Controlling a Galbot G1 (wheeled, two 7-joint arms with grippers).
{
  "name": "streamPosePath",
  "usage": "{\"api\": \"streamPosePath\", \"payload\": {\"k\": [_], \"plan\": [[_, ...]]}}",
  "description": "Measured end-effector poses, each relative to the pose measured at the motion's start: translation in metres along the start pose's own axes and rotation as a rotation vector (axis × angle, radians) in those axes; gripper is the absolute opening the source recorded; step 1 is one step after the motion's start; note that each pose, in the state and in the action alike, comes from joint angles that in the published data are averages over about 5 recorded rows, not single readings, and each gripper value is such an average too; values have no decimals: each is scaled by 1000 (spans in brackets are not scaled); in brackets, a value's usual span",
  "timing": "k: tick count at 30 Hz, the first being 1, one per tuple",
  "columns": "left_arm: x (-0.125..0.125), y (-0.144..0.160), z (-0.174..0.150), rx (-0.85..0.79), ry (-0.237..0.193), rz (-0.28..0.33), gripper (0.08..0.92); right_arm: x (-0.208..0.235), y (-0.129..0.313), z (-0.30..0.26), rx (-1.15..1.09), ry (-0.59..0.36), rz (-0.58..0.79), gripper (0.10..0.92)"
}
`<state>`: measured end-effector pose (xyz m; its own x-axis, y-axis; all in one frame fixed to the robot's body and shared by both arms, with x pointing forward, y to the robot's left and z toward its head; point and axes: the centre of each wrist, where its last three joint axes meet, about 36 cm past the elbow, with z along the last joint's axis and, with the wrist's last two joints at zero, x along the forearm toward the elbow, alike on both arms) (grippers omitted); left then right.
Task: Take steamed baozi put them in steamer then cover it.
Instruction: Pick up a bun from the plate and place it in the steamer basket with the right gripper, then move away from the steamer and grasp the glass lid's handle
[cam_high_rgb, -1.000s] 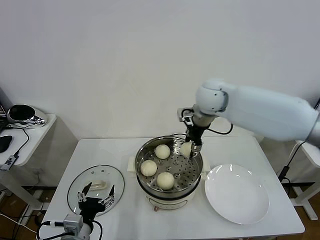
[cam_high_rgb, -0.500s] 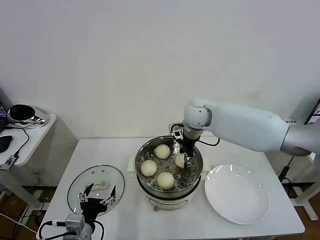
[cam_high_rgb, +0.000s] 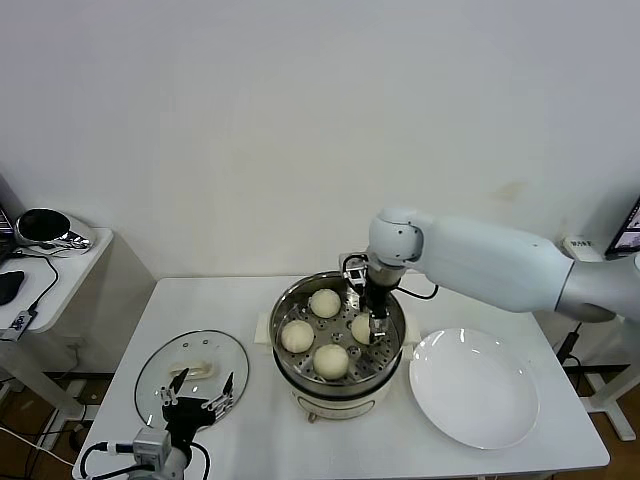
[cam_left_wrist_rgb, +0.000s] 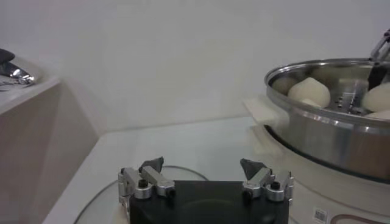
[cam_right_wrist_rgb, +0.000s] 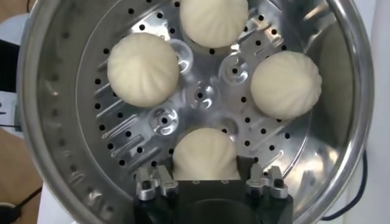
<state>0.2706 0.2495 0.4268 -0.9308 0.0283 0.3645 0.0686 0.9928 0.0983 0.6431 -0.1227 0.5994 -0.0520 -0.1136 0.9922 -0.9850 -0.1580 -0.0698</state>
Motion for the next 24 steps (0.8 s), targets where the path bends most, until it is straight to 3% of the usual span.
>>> {"api": "streamPosePath", "payload": {"k": [7,14,24], "plan": [[0,0,1,-1,4,-1,823,31,5,22,-29,-59,42,823],[0,-2,3,10,-3,-2,823,64,23,74,-86,-176,130,823],[-1,-6,4,24,-26,3,823,81,70,172,-244,-472,405,823]]}}
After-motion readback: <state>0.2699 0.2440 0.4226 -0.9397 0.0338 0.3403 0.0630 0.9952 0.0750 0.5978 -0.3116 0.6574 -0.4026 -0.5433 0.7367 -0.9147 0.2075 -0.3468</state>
